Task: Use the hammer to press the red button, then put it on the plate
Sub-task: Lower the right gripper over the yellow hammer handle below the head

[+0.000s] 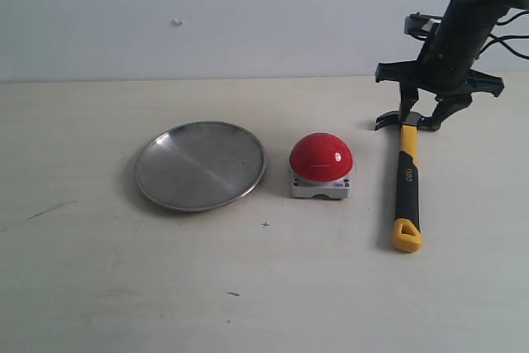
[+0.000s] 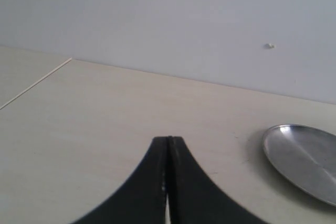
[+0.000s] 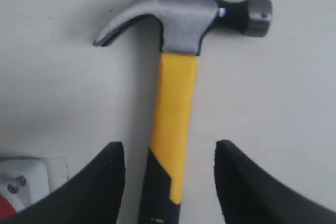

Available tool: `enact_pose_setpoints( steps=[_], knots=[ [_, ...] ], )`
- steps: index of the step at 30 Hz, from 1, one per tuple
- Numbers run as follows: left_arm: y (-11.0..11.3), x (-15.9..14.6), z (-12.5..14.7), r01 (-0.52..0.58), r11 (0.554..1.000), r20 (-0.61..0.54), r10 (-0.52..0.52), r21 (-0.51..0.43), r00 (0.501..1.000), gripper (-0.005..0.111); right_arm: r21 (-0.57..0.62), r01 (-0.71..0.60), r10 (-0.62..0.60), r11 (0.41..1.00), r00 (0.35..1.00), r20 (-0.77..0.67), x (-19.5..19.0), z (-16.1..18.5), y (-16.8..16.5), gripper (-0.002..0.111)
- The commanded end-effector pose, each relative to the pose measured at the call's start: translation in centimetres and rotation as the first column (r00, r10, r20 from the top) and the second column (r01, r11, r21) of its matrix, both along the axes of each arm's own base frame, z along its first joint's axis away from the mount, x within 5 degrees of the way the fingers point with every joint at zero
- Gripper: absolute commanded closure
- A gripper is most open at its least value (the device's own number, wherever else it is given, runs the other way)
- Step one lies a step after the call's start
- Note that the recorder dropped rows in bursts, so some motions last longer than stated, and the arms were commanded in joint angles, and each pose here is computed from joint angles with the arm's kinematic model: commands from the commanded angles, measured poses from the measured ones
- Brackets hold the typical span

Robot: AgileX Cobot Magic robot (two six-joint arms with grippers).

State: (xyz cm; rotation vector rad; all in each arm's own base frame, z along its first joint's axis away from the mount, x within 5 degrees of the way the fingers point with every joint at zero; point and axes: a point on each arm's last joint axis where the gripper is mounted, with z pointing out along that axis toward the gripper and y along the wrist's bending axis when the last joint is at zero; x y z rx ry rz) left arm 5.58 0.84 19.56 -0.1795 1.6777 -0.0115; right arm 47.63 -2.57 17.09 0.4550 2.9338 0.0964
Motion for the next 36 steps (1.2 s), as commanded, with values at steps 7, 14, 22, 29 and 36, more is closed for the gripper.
enact_pose_setpoints(
  steps=[7,14,22,29,36],
  knots=[
    [0.0,0.0,-0.1,0.005,1.0,0.003,-0.005,0.002,1.0,0.107,0.004,0.116,-0.115,0.993,0.991,-0.064,2.0,-2.8,0.0,0.054],
    [0.0,0.0,-0.1,0.005,1.0,0.003,-0.005,0.002,1.0,0.107,-0.032,0.168,-0.169,0.985,0.985,-0.042,2.5,-4.0,-0.4,0.054],
    [0.0,0.0,-0.1,0.005,1.0,0.003,-0.005,0.002,1.0,0.107,-0.022,0.18,-0.18,0.983,0.984,-0.005,2.9,-4.0,-0.4,0.054],
    [0.0,0.0,-0.1,0.008,1.0,0.003,-0.008,0.002,1.0,0.107,-0.021,0.18,-0.18,0.983,0.984,0.001,2.9,-4.0,-0.4,0.054],
    [0.0,0.0,-0.1,0.008,1.0,0.003,-0.008,0.002,1.0,0.107,-0.017,0.181,-0.182,0.983,0.983,-0.008,2.8,-4.0,-0.4,0.054]
  ],
)
